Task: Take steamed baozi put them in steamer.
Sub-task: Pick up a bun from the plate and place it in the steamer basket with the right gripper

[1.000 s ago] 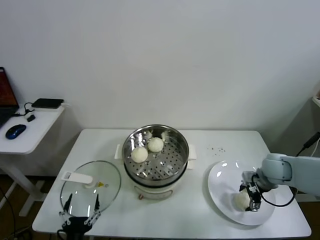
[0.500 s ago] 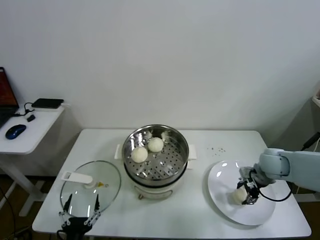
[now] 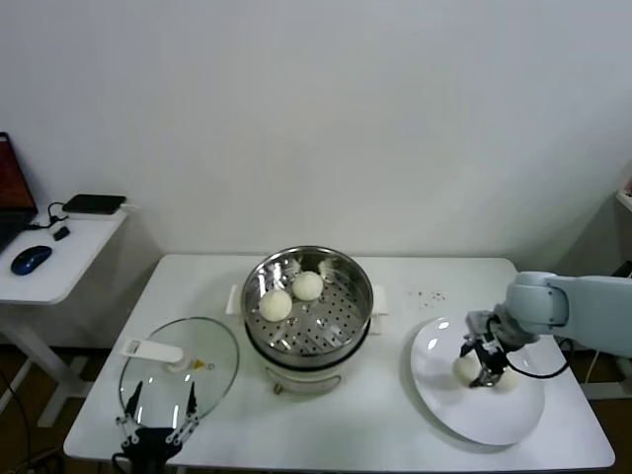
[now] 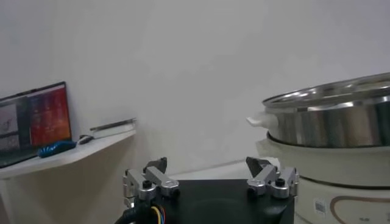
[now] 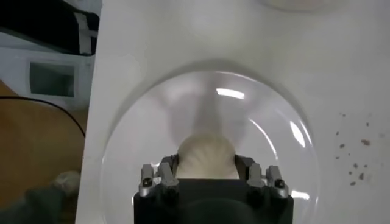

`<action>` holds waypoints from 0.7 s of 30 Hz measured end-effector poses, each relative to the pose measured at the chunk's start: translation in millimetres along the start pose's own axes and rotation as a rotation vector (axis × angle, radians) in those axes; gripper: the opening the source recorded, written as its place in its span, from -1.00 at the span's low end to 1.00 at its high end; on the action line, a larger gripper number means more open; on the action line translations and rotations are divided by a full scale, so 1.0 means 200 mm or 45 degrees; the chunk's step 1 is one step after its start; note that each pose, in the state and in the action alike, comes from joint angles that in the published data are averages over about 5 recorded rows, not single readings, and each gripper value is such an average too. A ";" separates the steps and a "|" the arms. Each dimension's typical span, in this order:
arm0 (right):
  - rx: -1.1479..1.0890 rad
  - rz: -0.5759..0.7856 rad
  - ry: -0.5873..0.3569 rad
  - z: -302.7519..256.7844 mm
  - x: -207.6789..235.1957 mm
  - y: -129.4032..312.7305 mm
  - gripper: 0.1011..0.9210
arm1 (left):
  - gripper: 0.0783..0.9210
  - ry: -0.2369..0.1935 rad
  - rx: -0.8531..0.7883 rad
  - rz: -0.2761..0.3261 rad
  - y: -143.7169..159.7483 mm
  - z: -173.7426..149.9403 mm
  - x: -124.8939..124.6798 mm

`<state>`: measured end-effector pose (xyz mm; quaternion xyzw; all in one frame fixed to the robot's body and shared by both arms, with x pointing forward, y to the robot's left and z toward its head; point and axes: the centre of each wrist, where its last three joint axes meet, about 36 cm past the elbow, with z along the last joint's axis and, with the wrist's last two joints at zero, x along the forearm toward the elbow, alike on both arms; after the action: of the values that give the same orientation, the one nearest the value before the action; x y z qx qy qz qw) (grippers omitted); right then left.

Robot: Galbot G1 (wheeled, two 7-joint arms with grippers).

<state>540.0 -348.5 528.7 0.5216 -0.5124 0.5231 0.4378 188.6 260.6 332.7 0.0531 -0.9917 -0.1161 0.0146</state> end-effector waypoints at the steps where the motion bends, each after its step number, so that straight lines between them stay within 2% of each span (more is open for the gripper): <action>1: 0.015 0.005 -0.002 -0.02 0.03 -0.02 0.31 | 0.77 -0.001 0.000 0.000 0.00 0.00 0.00; 13: 0.322 0.145 -0.050 -0.37 0.60 -0.26 0.31 | 0.77 -0.005 0.004 -0.011 0.01 0.00 -0.02; 21: 0.658 0.218 -0.094 -0.74 0.84 -0.26 0.31 | 0.77 -0.008 0.008 -0.016 0.01 0.00 -0.02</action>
<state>566.0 -210.0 711.1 0.5896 -0.4199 0.6521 0.2254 191.7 262.3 332.0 0.0592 -0.9917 -0.1133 0.0104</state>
